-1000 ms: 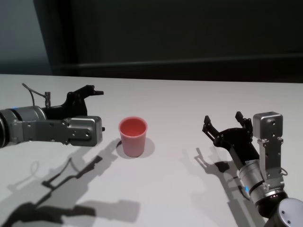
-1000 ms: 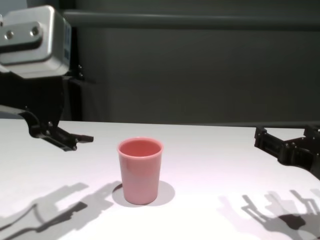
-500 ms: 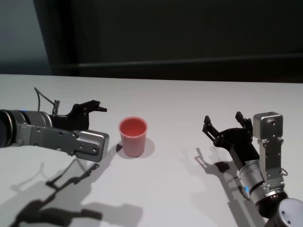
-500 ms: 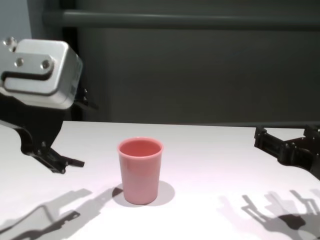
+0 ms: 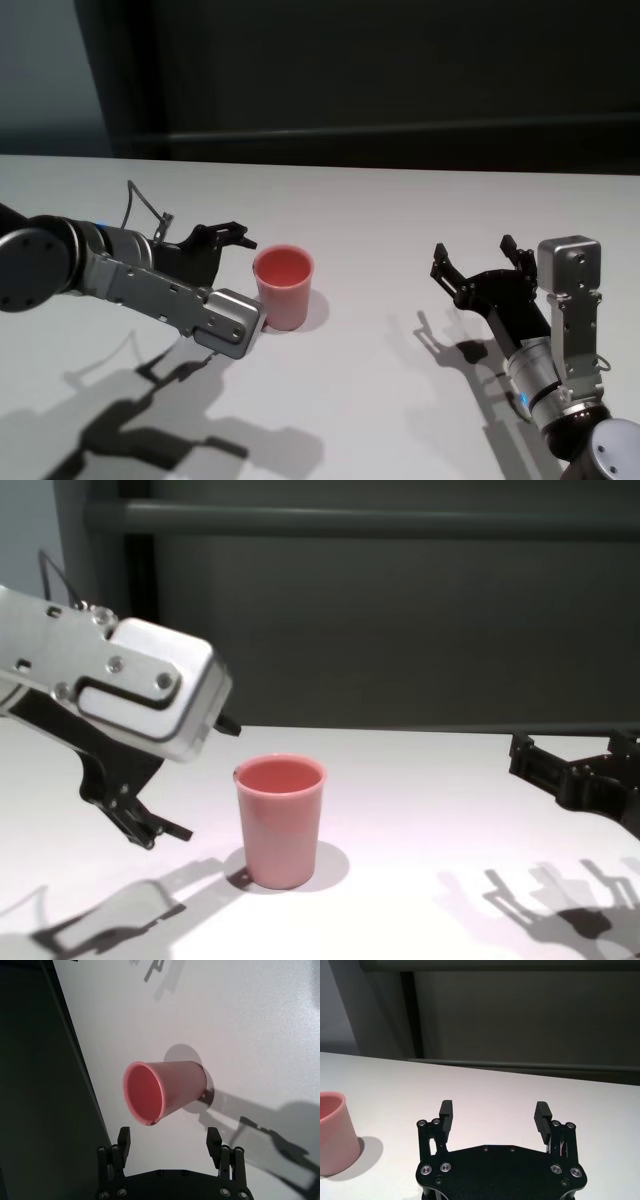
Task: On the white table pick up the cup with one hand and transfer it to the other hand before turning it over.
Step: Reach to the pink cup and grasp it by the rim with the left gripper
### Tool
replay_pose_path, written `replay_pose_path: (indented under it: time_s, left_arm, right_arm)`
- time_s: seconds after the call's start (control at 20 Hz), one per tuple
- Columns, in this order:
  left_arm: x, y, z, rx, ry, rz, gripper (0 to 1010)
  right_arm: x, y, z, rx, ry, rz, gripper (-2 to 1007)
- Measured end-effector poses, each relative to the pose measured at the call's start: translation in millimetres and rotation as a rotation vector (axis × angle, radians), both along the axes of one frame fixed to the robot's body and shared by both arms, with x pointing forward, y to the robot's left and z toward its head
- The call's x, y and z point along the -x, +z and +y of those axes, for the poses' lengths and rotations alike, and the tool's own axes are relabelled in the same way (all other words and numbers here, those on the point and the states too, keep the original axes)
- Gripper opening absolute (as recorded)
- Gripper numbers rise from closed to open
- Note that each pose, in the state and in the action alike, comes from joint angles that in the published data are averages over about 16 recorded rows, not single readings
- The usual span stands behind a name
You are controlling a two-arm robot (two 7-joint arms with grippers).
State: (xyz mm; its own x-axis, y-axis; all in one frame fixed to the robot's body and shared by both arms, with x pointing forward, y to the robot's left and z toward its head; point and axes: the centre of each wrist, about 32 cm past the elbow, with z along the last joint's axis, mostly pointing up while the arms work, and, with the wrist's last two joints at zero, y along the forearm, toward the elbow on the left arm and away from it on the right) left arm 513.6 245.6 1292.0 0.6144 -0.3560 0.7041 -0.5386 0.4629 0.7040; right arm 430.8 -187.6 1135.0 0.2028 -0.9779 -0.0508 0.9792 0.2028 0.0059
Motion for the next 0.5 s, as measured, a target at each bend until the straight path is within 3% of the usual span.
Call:
replay_pose_path:
  time_s: [0.5]
  left_arm:
    - [-20.8, -5.1, -21.1, -0.075, -0.074, 0.040, 1001]
  right_arm:
    - [0.0, 0.0, 0.0, 0.000, 0.000, 0.000, 1000]
